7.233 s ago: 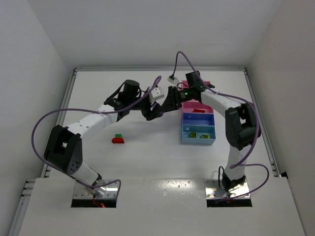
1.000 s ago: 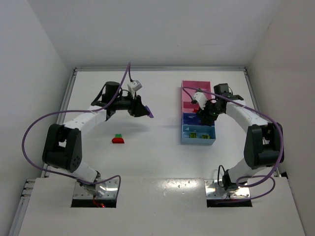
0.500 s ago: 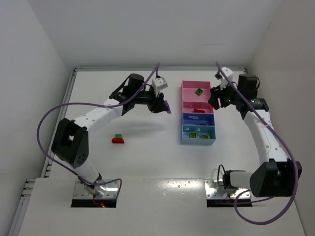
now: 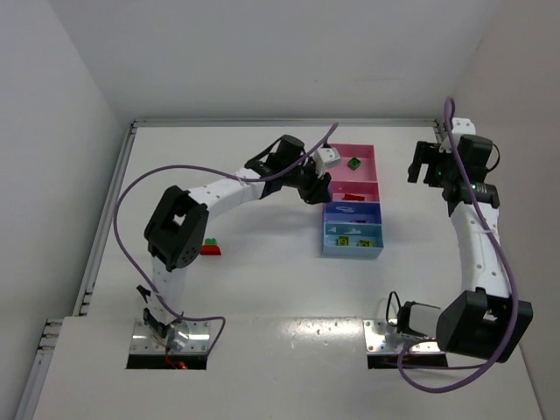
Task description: Sort the legos into containers by color
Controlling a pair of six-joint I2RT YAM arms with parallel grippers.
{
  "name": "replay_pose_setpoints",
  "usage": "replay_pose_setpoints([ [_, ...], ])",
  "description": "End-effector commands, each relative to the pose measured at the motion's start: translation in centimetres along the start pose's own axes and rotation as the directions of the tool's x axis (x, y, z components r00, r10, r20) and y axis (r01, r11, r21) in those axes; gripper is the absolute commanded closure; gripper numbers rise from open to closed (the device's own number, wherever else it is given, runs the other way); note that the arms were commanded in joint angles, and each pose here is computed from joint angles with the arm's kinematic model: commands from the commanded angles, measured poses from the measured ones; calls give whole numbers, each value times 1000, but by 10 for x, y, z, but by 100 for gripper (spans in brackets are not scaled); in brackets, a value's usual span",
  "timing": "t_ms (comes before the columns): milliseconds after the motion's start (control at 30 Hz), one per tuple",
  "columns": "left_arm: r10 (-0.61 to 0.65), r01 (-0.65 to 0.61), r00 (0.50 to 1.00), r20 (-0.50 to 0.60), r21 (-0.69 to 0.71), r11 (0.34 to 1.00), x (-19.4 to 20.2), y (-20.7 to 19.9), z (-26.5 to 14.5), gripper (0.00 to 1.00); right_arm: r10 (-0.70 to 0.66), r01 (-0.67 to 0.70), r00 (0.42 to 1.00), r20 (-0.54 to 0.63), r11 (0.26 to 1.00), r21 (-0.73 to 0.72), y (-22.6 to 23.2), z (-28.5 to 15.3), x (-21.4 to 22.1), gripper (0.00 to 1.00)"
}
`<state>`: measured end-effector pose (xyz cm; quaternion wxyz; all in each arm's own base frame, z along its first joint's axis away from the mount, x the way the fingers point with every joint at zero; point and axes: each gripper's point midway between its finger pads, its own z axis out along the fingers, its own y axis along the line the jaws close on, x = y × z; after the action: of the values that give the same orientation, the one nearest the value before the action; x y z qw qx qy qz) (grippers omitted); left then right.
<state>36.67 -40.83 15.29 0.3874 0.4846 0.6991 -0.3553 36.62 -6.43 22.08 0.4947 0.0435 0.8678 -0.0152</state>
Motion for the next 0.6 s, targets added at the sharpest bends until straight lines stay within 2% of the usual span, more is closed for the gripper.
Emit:
replay_pose_setpoints([
  [0, 31, -31, 999, 26, 18, 999, -15, -6, 11, 84, 56, -57, 996, 62, 998, 14, -5, -6, -14, 12],
  [200, 10, -9, 1000, -8, 42, 999, 2, -9, 33, 83, 104, -104, 994, 38, 995, -8, -17, -3, -6, 12],
  [333, -8, 10, 1000, -27, 54, 999, 12, -13, 40, 63, 138, -137, 990, 31, 990, -23, -19, -1, -4, 12],
  [367, -13, 15, 999, -35, 55, 998, 16, -12, 42, 52, 138, -137, 990, 30, 990, -35, -17, -2, -4, 12],
  [500, -18, 20, 999, -29, 54, 998, 13, -11, 45, 37, 149, -148, 989, 23, 988, -47, -20, 0, -2, 10],
  [567, -22, 23, 1000, -21, 52, 998, 8, -10, 44, 35, 149, -147, 989, 23, 987, -59, -18, 0, -3, 10],
])
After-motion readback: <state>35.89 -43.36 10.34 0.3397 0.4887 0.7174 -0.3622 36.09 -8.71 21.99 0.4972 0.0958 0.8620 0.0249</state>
